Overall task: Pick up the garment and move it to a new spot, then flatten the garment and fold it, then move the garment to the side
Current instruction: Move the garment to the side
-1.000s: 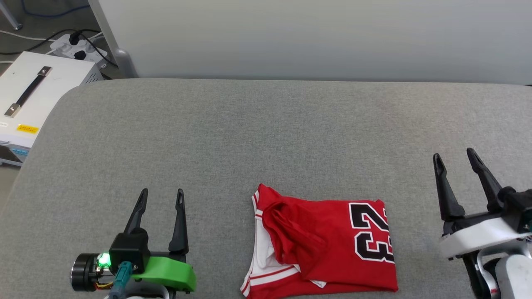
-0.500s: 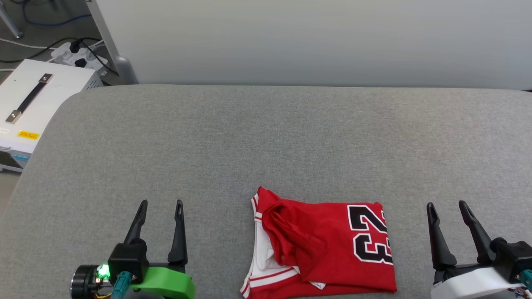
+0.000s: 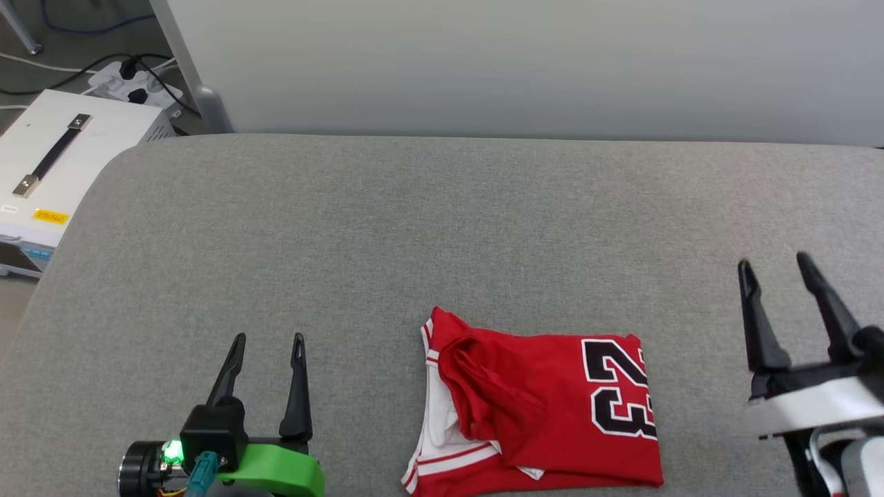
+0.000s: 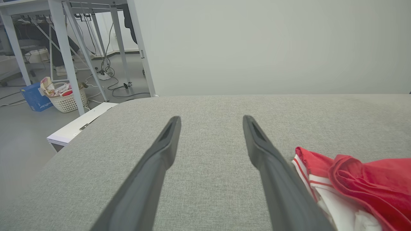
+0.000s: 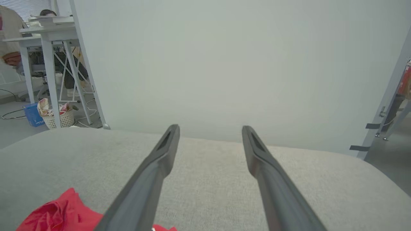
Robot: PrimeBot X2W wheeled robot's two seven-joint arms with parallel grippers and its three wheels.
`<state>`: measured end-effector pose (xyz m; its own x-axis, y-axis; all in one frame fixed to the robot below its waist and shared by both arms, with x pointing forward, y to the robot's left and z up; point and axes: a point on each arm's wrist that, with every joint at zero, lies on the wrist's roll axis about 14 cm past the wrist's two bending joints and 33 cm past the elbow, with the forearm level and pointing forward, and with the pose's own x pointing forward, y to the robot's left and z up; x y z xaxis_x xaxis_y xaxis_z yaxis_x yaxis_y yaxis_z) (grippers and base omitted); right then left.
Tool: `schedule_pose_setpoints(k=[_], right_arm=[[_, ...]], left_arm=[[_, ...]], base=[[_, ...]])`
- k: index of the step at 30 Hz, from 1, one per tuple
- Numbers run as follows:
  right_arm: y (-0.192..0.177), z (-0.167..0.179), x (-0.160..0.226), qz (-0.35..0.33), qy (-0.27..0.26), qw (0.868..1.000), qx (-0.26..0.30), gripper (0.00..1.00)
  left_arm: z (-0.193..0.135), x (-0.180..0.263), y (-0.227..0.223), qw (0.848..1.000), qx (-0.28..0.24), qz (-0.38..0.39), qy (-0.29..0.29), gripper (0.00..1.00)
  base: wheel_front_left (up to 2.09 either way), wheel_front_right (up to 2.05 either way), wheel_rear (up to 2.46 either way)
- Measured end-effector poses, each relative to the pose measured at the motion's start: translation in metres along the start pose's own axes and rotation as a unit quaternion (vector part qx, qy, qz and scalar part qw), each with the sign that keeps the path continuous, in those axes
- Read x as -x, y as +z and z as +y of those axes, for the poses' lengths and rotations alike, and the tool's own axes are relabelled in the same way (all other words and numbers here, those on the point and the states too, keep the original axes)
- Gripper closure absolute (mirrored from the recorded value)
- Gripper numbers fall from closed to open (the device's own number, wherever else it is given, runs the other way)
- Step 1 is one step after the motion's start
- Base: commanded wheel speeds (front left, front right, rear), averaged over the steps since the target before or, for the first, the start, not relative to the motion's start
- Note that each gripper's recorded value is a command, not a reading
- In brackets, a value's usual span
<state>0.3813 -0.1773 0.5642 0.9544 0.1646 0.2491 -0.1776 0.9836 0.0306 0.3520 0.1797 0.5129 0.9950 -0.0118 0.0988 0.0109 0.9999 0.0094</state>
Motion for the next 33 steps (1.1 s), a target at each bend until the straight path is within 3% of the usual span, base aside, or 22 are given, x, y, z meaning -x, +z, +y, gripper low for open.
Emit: schedule_pose_setpoints(k=[3,5,10,14,18,26,33], right_arm=[[0.026,-0.002,-0.026,-0.039,0.021,0.999,0.021,0.00],[0.029,0.000,-0.041,-0.021,0.042,0.998,0.032,0.00],[-0.008,0.013,-0.057,0.132,0.094,0.987,0.005,0.00],[-0.036,0.018,-0.050,0.247,0.122,0.961,-0.022,0.00],[-0.069,0.019,-0.030,0.358,0.134,0.922,-0.057,0.00],[-0.135,0.037,0.032,0.529,0.153,0.824,-0.134,0.00],[-0.167,0.057,0.051,0.575,0.164,0.783,-0.170,0.00]], left_arm=[[0.000,-0.001,-0.003,1.000,0.000,0.005,0.000,0.00],[0.000,-0.001,-0.006,1.000,0.001,0.009,0.000,0.00],[0.002,-0.001,-0.011,1.000,0.001,0.018,0.003,0.00],[0.004,-0.002,-0.013,1.000,0.001,0.021,0.005,0.00],[0.005,-0.004,-0.015,1.000,0.001,0.022,0.007,0.00],[0.006,-0.010,-0.017,1.000,0.001,0.025,0.010,0.00],[0.012,-0.014,-0.025,0.999,-0.002,0.037,0.019,0.00]], base=[[0.00,0.00,0.00],[0.00,0.00,0.00],[0.00,0.00,0.00],[0.00,0.00,0.00],[0.00,0.00,0.00],[0.00,0.00,0.00],[0.00,0.00,0.00]])
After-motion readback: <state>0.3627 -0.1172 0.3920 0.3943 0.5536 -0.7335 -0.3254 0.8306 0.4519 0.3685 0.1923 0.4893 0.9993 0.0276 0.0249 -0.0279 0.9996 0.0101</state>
